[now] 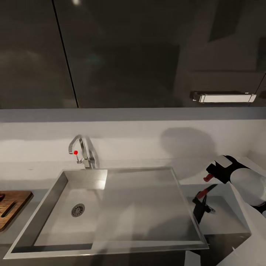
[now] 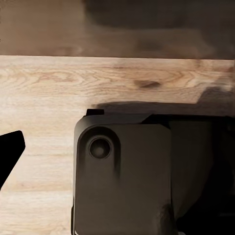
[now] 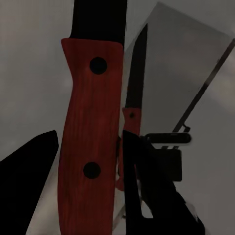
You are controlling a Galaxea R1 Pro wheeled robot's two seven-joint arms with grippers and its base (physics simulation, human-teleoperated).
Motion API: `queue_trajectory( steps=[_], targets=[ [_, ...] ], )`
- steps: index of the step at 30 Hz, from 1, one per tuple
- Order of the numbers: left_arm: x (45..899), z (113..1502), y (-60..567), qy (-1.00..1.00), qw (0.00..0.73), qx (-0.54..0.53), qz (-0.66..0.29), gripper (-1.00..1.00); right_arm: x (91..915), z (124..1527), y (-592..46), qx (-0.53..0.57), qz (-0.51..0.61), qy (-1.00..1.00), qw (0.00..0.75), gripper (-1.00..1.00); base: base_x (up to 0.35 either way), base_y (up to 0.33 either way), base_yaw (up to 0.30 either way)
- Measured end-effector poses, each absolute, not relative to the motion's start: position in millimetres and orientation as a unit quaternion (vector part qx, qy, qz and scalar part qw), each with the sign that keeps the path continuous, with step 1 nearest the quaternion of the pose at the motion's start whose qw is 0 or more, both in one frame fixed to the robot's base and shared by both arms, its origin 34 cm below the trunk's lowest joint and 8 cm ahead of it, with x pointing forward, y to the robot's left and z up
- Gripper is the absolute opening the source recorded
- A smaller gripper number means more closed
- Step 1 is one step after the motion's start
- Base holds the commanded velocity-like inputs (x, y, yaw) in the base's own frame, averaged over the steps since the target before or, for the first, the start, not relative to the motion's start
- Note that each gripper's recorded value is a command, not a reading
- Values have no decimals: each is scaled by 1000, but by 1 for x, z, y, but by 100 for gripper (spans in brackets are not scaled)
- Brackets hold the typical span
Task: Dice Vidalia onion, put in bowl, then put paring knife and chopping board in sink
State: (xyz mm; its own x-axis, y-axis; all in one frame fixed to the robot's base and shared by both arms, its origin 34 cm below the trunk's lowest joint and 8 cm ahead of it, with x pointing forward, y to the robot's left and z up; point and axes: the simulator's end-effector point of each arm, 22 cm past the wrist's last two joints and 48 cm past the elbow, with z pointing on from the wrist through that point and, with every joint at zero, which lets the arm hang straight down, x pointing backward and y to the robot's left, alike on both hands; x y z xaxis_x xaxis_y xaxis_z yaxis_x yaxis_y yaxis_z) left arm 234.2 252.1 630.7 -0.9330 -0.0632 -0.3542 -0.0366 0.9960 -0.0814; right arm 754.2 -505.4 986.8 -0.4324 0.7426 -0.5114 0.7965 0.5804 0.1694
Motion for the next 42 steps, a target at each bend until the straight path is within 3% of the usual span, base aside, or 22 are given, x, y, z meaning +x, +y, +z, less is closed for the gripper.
queue_trajectory(
  steps=[6, 21, 29, 42],
  targets=[
    [237, 632, 252, 981, 187, -25, -36, 100, 755, 987, -505, 455, -47, 845, 277, -100, -110, 0, 0],
    [237, 631, 252, 981, 187, -25, -36, 100, 758, 995, -515, 403, -101, 861, 294, -100, -326, 0, 0],
    [237, 632, 252, 981, 188, -25, -36, 100, 814, 1044, -501, 263, -175, 847, 428, -100, -149, 0, 0],
    [237, 632, 255, 981, 188, -25, -35, 100, 869, 1085, -399, 134, -180, 807, 545, -100, -3, 0, 0]
  ],
)
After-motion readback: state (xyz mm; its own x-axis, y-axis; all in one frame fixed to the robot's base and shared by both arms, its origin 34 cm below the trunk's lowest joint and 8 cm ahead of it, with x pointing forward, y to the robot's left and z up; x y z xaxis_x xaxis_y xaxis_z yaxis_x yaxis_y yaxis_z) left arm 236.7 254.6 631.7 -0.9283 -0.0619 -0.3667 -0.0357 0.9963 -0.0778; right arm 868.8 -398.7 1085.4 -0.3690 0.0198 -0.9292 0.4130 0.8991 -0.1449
